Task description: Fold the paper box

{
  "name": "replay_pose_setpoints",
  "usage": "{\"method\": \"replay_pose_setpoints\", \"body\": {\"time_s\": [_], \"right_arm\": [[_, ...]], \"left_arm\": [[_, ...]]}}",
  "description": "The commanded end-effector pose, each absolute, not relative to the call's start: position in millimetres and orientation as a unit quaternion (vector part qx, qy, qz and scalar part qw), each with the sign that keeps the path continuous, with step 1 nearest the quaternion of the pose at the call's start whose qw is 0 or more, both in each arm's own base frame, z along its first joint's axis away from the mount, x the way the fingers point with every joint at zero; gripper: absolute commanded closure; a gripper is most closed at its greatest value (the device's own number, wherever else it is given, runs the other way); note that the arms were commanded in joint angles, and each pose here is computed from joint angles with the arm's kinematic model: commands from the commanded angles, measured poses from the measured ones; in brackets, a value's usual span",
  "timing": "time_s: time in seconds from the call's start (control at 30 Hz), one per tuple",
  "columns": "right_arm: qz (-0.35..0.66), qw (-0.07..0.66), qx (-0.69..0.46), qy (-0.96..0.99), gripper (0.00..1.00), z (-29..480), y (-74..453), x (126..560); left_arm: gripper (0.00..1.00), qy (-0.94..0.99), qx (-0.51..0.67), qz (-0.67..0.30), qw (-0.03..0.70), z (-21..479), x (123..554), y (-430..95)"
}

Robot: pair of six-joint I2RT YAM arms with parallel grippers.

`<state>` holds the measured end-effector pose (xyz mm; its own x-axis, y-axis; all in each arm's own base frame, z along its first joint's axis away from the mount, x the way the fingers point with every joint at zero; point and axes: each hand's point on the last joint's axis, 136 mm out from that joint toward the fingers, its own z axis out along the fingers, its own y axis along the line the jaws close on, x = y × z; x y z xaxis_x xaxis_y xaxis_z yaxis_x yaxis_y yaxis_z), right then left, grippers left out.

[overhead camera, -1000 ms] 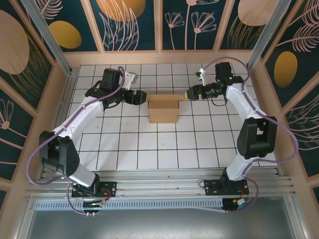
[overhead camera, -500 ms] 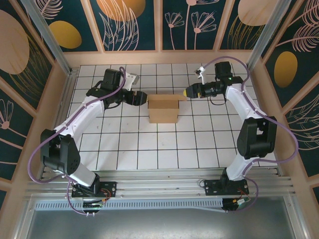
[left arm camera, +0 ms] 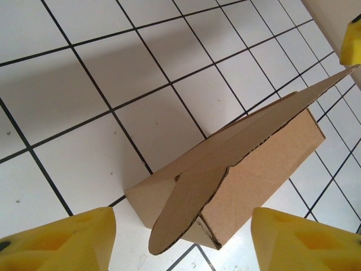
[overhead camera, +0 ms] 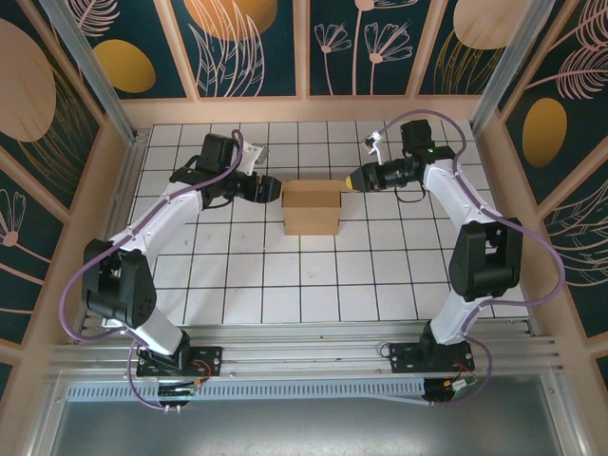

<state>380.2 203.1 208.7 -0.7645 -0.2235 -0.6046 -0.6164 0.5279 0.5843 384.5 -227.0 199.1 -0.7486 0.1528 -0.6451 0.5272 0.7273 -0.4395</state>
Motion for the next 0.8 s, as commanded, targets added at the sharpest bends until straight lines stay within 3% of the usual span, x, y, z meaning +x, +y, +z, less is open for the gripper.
{"method": "replay_pose_setpoints", "body": {"time_s": [0.0,0.3,0.77], "right_arm": [[0.421,0.221,-0.254,0.842,0.65,203.0,206.7,375.7],[0.42,0.218,-0.256,0.843,0.76,200.8,208.3,375.8],[0.423,0.227,-0.238,0.844,0.85,203.7,215.7,380.3]], "left_arm": [[0.45,0.875,0.195,-0.33,0.296,198.6,382.4,-231.6],[0.64,0.873,0.195,-0.337,0.295,200.5,382.8,-234.4],[0.82,0.87,0.187,-0.358,0.281,198.5,380.2,-240.6]]}}
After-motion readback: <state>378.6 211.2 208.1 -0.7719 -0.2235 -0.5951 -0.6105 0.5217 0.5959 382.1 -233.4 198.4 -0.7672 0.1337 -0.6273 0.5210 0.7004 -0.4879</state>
